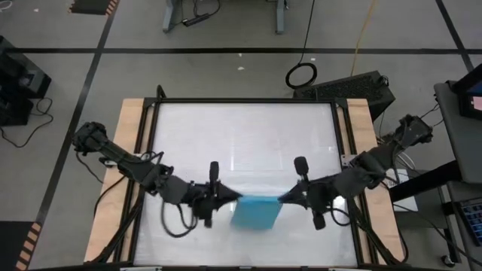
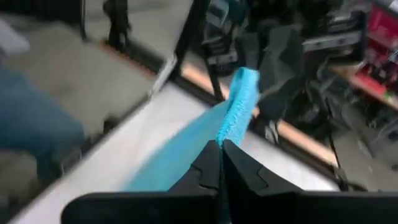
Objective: Roll towel
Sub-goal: Roll the blue towel
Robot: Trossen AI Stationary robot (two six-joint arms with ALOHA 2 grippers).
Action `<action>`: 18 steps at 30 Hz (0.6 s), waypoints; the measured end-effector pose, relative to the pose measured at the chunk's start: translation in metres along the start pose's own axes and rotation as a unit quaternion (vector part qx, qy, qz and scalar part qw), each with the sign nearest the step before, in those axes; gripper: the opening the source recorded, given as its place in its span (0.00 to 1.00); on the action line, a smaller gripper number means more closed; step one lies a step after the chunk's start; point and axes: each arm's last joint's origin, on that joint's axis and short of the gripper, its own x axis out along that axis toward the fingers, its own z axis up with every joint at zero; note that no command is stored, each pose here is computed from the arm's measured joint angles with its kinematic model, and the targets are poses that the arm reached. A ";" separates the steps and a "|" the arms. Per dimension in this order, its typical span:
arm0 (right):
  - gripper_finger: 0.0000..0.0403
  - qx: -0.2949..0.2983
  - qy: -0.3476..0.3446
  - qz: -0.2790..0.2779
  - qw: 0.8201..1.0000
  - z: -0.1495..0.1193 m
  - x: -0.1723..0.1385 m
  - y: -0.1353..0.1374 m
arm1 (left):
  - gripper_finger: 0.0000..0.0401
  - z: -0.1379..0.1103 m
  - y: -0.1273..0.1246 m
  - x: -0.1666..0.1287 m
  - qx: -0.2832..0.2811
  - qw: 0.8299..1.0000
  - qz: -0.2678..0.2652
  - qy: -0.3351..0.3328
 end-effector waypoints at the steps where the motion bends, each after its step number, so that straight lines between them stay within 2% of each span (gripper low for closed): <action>1: 0.00 -0.005 0.028 -0.008 1.000 -0.001 0.003 -0.007 | 0.01 -0.006 0.005 0.004 0.005 0.999 0.014 0.028; 5: 0.00 -0.001 0.140 -0.072 0.988 -0.022 0.011 -0.044 | 0.01 -0.039 0.032 0.020 -0.006 0.990 0.071 0.120; 9: 0.00 0.022 0.208 -0.128 0.969 -0.047 0.009 -0.086 | 0.01 -0.075 0.062 0.030 -0.033 0.977 0.117 0.175; 11: 0.00 0.028 0.239 -0.134 0.961 -0.063 0.010 -0.101 | 0.01 -0.098 0.076 0.034 -0.061 0.972 0.115 0.195; 15: 0.02 0.069 0.290 -0.142 0.944 -0.103 0.017 -0.126 | 0.04 -0.148 0.086 0.048 -0.141 0.956 0.085 0.244; 18: 0.09 0.100 0.361 -0.153 0.914 -0.151 0.024 -0.138 | 0.08 -0.186 0.086 0.064 -0.164 0.935 0.077 0.306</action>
